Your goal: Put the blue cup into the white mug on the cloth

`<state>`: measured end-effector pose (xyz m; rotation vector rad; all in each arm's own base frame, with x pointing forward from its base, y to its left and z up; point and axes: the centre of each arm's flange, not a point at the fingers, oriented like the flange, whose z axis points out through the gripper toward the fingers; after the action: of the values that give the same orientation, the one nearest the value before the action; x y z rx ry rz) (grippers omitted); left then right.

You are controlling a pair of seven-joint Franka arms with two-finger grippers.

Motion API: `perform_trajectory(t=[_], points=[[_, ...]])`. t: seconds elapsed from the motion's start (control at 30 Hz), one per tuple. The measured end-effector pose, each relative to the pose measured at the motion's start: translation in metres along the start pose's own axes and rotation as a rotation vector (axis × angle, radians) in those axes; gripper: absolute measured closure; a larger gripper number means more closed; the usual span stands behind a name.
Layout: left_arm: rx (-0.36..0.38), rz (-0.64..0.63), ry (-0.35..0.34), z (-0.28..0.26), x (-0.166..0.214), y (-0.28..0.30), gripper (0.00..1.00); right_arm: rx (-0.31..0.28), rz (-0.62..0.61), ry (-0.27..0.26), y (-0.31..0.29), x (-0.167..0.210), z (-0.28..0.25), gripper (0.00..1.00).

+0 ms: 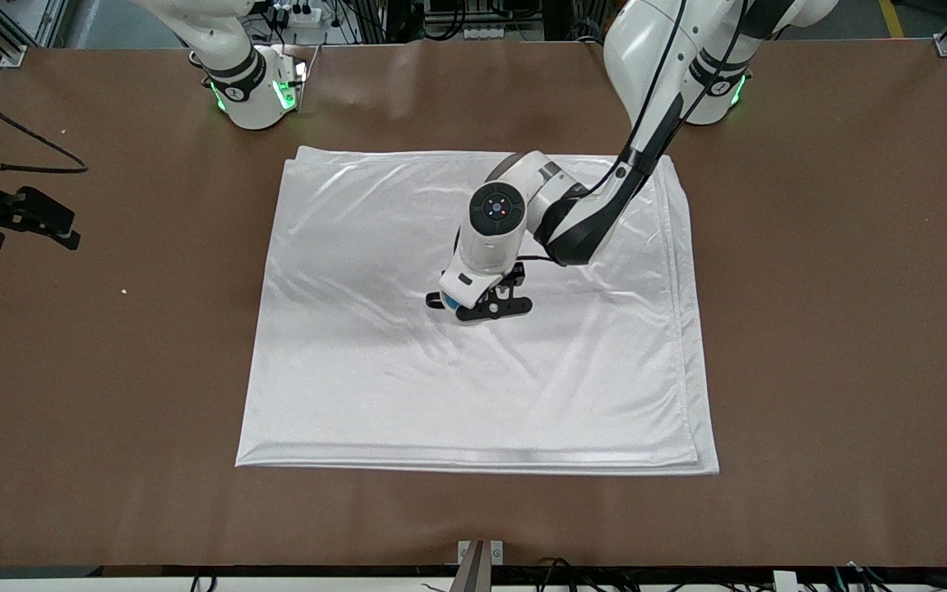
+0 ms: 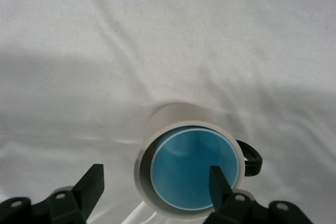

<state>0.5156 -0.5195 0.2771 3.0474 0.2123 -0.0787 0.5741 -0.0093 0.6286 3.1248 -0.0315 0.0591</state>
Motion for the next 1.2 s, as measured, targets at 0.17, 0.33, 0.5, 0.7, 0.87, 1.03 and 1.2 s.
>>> perform_trajectory(t=[0.17, 0.33, 0.5, 0.7, 0.87, 1.03, 1.2], points=[[-0.008, -0.004, 0.02, -0.013, 0.007, -0.002, 0.0, 0.0, 0.02, -0.015, 0.012, -0.001, 0.007, 0.0], [0.011, 0.003, 0.04, -0.027, 0.027, -0.019, 0.0, 0.0, 0.029, -0.02, 0.017, -0.001, 0.009, 0.0], [0.02, -0.006, 0.056, -0.045, 0.06, -0.05, 0.0, 0.0, 0.029, -0.024, 0.017, -0.002, 0.009, 0.0], [0.025, -0.02, 0.062, -0.056, 0.11, -0.103, 0.0, -0.001, 0.025, -0.029, 0.014, -0.004, 0.011, 0.0], [0.038, -0.014, 0.053, -0.062, 0.148, -0.153, 0.0, -0.003, 0.029, -0.026, 0.016, -0.006, 0.008, 0.0], [0.041, -0.004, 0.052, -0.077, 0.178, -0.202, 0.0, -0.004, 0.033, -0.023, 0.018, -0.008, 0.006, 0.0], [0.039, 0.013, 0.06, -0.089, 0.2, -0.242, 0.0, -0.004, 0.033, -0.022, 0.018, -0.008, 0.006, 0.0]])
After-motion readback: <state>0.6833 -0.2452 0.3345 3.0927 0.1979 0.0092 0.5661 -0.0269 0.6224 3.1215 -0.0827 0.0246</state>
